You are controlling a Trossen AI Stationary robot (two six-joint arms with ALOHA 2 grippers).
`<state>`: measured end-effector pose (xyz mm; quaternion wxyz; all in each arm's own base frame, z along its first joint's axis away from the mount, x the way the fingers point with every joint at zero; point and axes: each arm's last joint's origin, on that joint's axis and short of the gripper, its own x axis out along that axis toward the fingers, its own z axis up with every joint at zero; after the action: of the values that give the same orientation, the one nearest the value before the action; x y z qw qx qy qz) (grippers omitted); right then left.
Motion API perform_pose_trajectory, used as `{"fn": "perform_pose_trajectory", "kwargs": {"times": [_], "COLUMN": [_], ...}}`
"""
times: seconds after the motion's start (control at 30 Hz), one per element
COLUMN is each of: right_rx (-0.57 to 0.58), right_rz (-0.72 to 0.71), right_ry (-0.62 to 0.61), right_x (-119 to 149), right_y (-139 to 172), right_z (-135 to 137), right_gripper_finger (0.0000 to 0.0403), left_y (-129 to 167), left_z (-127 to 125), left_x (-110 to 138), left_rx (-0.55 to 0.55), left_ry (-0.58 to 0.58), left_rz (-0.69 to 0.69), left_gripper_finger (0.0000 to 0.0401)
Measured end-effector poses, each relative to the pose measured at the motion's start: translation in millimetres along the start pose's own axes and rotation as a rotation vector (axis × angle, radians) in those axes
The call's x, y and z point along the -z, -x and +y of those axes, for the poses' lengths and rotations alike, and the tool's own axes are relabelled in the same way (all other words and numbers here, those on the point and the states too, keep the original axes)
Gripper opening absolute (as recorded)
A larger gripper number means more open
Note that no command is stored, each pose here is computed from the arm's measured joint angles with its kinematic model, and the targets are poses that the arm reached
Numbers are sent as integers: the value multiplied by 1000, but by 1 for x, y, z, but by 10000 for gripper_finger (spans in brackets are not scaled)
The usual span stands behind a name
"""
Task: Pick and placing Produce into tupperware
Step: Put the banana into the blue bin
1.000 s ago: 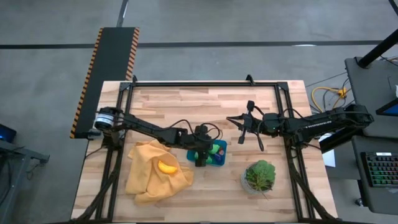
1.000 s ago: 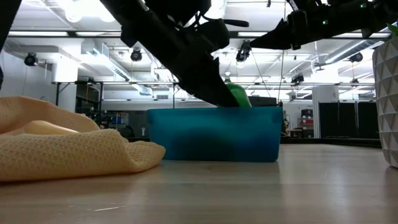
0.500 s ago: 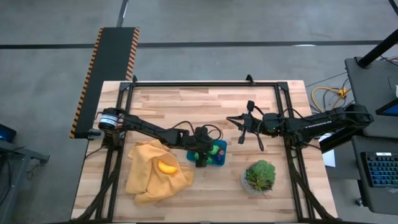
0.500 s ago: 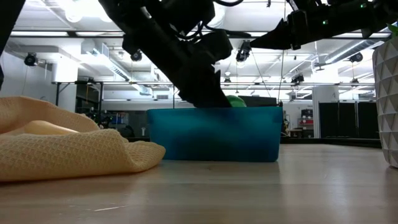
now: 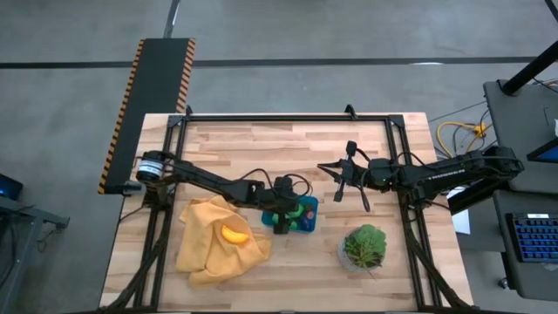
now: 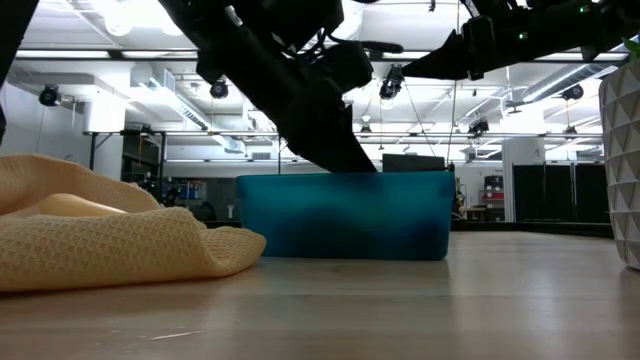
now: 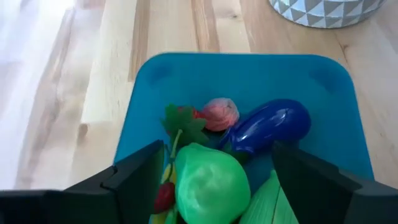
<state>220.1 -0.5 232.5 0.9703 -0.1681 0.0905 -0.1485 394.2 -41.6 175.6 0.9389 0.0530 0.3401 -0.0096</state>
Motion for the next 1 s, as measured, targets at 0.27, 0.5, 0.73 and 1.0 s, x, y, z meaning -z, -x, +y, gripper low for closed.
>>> {"fn": "perform_pose_trajectory", "kwargs": {"times": [0.27, 0.5, 0.73, 1.0], "right_rx": [0, -1, -3, -3], "right_rz": [0, 1, 8, 8], "right_ry": [0, -3, -8, -16], "right_x": [0, 0, 1, 1], "right_y": [0, 0, 0, 0], "right_z": [0, 0, 0, 0], "right_gripper_finger": [9, 9, 9, 9], "left_y": [22, 64, 120, 164], "left_z": [2, 5, -9, -31], "left_x": [-19, -26, -25, -30], "left_rx": [-8, -3, -55, -10], "left_ry": [-53, -57, -123, -72], "left_rz": [-65, 0, 95, 76], "left_gripper_finger": [286, 286, 286, 286]}}
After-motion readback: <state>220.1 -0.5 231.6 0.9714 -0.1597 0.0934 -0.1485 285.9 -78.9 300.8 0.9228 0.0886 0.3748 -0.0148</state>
